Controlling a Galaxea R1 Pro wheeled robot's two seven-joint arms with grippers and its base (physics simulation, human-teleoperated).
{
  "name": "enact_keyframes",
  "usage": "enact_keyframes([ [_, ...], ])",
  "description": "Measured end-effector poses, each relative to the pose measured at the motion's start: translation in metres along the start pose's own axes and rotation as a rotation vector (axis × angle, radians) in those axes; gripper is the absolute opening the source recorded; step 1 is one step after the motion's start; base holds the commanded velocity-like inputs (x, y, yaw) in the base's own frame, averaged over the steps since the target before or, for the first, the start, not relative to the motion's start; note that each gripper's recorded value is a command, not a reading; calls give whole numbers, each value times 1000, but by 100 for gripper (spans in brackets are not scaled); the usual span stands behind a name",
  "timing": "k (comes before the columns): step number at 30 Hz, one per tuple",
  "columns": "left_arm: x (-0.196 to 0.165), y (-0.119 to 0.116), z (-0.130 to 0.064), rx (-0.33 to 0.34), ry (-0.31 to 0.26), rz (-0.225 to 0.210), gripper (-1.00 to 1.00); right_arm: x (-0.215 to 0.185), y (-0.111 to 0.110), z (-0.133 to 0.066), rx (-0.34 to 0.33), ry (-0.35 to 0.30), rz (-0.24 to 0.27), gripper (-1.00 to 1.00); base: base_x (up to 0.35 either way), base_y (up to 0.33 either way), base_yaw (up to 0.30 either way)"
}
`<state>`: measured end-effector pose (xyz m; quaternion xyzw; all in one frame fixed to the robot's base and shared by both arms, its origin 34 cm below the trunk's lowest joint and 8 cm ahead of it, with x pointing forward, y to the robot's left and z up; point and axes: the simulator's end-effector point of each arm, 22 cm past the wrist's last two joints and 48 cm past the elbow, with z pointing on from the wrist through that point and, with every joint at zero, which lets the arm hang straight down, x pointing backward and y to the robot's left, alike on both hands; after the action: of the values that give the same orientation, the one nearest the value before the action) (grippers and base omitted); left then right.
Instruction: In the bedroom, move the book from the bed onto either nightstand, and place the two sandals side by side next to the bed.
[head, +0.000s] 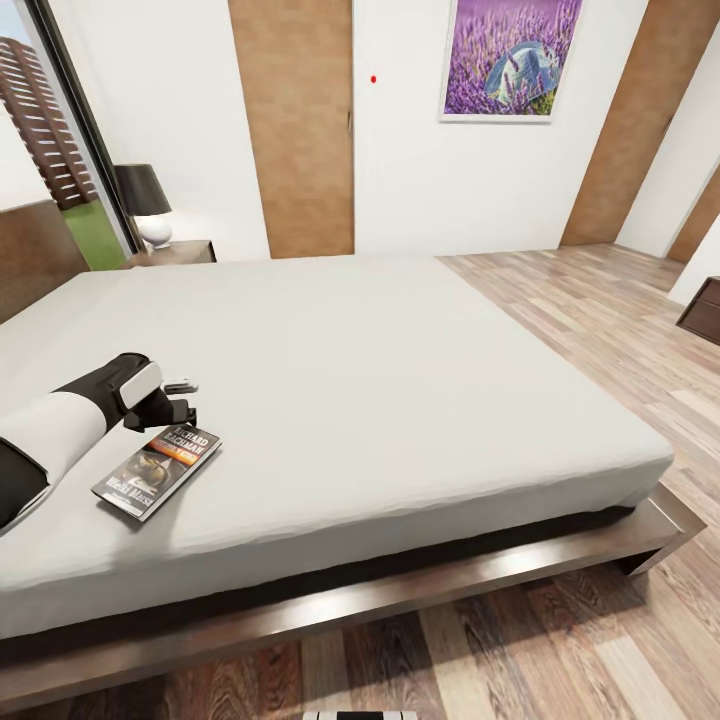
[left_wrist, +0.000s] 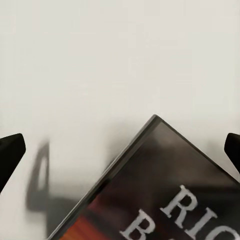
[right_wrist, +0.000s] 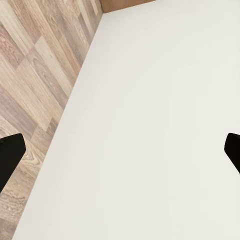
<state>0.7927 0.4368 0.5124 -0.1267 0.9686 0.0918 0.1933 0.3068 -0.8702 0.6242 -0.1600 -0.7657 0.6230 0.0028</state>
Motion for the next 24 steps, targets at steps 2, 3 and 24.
enact_keyframes([
  [2,0,0,0,0,0,0,100,0,0,0,0,0,0,100,0,0,0],
  [3,0,0,0,0,0,0,100,0,0,0,0,0,0,100,0,0,0],
  [24,-2,11,0,-45,-5,27,100,0,1,0,-1,0,-2,100,-44,0,0],
])
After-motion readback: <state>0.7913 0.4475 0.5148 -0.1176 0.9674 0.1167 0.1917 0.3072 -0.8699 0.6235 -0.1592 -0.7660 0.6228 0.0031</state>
